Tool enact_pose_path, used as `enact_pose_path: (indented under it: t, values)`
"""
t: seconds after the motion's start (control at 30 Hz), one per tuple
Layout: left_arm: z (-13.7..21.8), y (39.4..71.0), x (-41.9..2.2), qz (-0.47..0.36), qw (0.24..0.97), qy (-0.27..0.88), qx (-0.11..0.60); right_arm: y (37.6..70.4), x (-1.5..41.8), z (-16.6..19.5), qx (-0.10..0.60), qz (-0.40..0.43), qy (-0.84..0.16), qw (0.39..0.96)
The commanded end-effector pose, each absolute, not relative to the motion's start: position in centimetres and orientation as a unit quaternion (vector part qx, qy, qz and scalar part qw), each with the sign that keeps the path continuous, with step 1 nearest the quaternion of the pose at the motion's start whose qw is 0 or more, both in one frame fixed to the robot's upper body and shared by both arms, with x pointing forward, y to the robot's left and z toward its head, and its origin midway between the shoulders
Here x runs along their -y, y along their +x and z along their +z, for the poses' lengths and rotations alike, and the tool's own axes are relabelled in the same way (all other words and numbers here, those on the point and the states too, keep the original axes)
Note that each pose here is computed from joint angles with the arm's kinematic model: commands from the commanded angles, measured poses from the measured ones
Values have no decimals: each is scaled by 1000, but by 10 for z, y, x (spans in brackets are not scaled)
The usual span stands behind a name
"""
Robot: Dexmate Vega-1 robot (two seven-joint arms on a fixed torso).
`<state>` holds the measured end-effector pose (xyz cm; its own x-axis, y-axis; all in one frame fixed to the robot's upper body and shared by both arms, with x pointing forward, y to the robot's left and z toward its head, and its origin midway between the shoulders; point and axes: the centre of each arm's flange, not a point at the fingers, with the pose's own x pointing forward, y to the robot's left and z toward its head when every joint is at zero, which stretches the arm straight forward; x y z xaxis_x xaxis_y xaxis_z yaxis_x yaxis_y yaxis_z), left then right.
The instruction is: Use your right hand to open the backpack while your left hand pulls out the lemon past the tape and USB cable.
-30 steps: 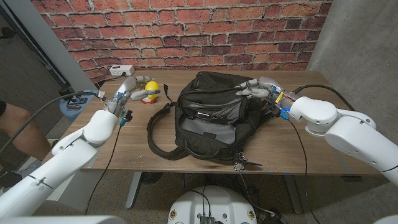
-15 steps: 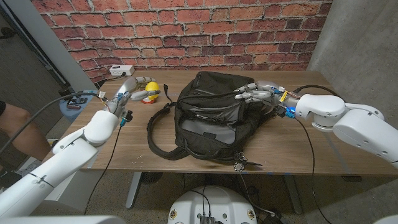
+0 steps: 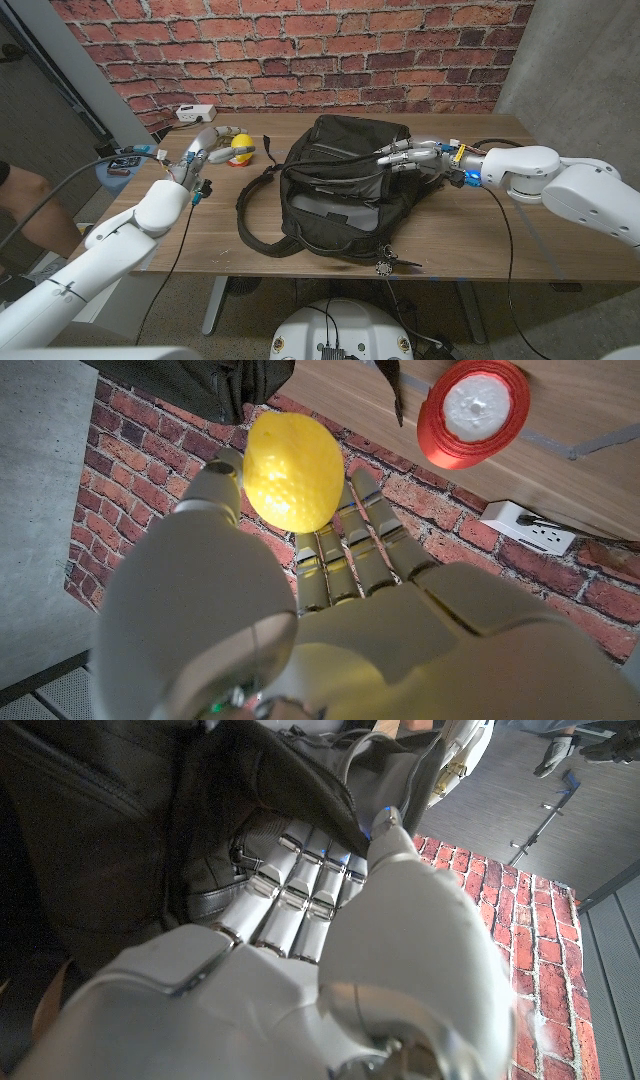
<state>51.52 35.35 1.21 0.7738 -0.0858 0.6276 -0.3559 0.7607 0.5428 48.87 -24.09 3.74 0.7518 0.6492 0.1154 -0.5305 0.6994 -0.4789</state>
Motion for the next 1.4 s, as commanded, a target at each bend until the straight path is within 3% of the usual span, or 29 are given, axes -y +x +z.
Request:
enact_pose_path:
  t: [0.03,0.83,1.4]
  values:
    - [10,518,-358,80,883,336,319,488,246,36,119,382,-180,899]
    - [9,516,-363,90,886,326,316,498,251,33,117,439,-130,881]
    - [4,514,-366,109,889,301,327,499,273,40,174,395,-112,895]
